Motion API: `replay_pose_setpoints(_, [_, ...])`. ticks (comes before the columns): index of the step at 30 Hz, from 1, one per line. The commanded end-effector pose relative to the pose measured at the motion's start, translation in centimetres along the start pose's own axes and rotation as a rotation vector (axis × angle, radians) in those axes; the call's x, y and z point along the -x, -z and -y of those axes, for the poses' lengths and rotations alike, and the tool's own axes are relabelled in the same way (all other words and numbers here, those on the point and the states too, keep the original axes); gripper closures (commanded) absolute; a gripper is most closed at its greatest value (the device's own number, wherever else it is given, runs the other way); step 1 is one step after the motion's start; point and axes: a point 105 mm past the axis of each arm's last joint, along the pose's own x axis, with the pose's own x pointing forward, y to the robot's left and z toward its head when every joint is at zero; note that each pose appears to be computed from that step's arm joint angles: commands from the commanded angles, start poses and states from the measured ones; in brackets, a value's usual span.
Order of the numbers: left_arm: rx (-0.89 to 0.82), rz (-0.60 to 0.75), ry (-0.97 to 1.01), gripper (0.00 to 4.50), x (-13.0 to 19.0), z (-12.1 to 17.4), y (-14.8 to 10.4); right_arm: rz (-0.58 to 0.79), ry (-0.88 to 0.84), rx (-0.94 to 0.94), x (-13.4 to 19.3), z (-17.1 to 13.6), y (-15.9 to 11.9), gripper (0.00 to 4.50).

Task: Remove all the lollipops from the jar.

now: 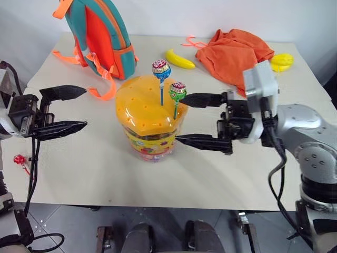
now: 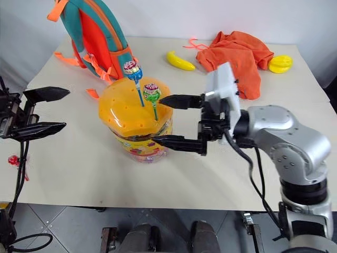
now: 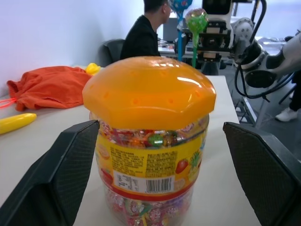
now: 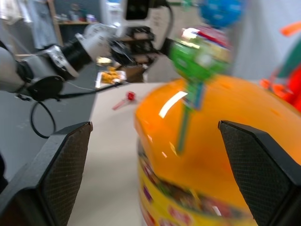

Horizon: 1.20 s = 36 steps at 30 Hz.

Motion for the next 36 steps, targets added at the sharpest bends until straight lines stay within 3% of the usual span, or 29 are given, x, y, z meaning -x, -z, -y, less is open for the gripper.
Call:
replay_pose_setpoints(1, [-0.032,0.011,0.010,0.02,0.2,0.4,-0.4,0.011,-0.027,0.059,-0.6,0.4,-0.5,0.00])
replay_pose_setpoints(4, [-0.034,0.010,-0.008,0.00,0.2,0.5,-0.5,0.026,-0.027,0.074,-0.4,0.7,-0.8,0.58])
replay_pose_setpoints(15, [-0.049,0.028,-0.018,0.00,-0.2,0.6,-0.7,0.104,-0.003,0.105,-0.3,1.9,-2.4,4.42])
replay_pose_setpoints(23, [-0.047,0.045,-0.004,0.00,-0.6,0.5,-0.8,0.192,-0.014,0.144,1.3,2.0,-5.4,4.47])
replay_pose_setpoints(29, [-0.052,0.045,0.005,0.00,-0.5,0.4,-1.1,0.140,0.070,0.175,4.1,3.3,-6.9,4.47])
replay_pose_setpoints(33, [-0.052,0.039,0.011,0.00,-0.3,0.4,-1.3,-0.025,0.242,0.136,6.8,5.8,-5.8,4.47])
replay_pose_setpoints(35, [-0.051,0.037,0.012,0.00,-0.1,0.4,-1.4,-0.168,0.333,0.071,8.7,7.2,-3.7,4.47])
replay_pose_setpoints(36, [-0.050,0.034,0.009,0.00,0.1,0.5,-1.4,-0.297,0.415,-0.042,10.6,8.1,-1.1,4.47])
